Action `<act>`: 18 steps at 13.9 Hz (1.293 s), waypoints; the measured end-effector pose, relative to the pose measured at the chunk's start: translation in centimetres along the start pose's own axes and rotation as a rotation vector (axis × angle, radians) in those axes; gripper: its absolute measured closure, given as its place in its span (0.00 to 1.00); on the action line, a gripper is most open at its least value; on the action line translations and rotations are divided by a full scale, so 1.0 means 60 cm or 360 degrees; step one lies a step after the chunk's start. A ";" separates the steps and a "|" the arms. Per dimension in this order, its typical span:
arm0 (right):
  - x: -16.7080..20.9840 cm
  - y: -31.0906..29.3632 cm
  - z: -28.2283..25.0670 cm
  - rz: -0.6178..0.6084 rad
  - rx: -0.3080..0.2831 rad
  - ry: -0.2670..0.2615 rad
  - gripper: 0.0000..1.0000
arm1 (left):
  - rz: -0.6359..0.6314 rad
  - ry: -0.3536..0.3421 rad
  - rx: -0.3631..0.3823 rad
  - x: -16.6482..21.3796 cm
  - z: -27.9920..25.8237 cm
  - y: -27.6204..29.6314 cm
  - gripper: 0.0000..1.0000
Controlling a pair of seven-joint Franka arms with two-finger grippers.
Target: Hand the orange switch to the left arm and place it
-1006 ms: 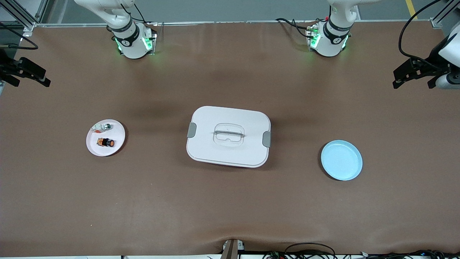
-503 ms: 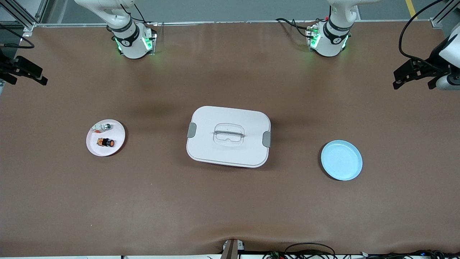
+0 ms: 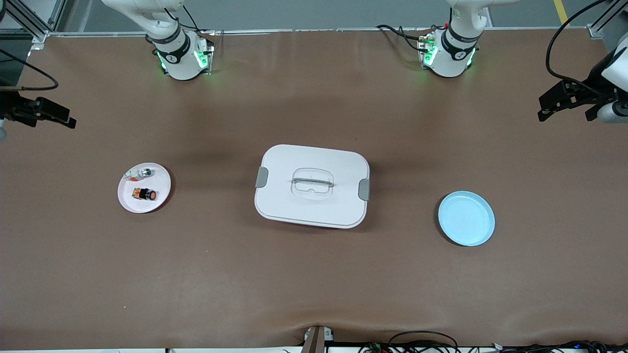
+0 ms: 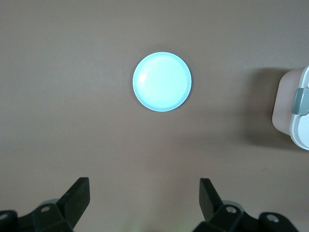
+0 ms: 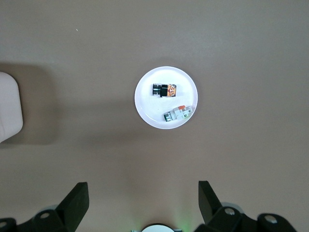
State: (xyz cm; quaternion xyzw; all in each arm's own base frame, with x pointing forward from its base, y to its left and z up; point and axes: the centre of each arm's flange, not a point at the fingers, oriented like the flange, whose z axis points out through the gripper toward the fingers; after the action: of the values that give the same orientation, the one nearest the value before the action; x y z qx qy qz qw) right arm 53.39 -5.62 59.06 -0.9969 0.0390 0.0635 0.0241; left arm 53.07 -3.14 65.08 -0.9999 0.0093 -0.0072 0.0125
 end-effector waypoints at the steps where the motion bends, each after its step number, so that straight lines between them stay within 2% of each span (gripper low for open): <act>1: 0.011 0.001 0.015 0.0002 0.0000 -0.0026 0.00 | 0.0000 0.0000 0.0000 0.000 0.000 0.000 0.00; 8: 0.096 0.021 0.109 0.0030 -0.0006 -0.0142 0.00 | 0.0001 -0.0004 0.0000 -0.001 0.000 0.001 0.00; 13: 0.139 0.059 0.210 0.0081 -0.0006 -0.0105 0.00 | 0.0009 -0.0003 0.0001 -0.001 -0.001 0.005 0.00; 18: 0.135 0.062 0.335 0.0085 -0.0011 -0.0046 0.00 | 0.0009 -0.0037 0.0002 -0.005 0.002 0.005 0.00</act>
State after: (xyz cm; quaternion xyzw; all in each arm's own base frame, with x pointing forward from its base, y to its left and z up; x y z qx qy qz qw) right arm 58.57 -8.84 37.97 -0.9946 0.0652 0.0785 0.0196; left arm 52.78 -3.45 64.95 -0.9998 0.0121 0.0045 0.0132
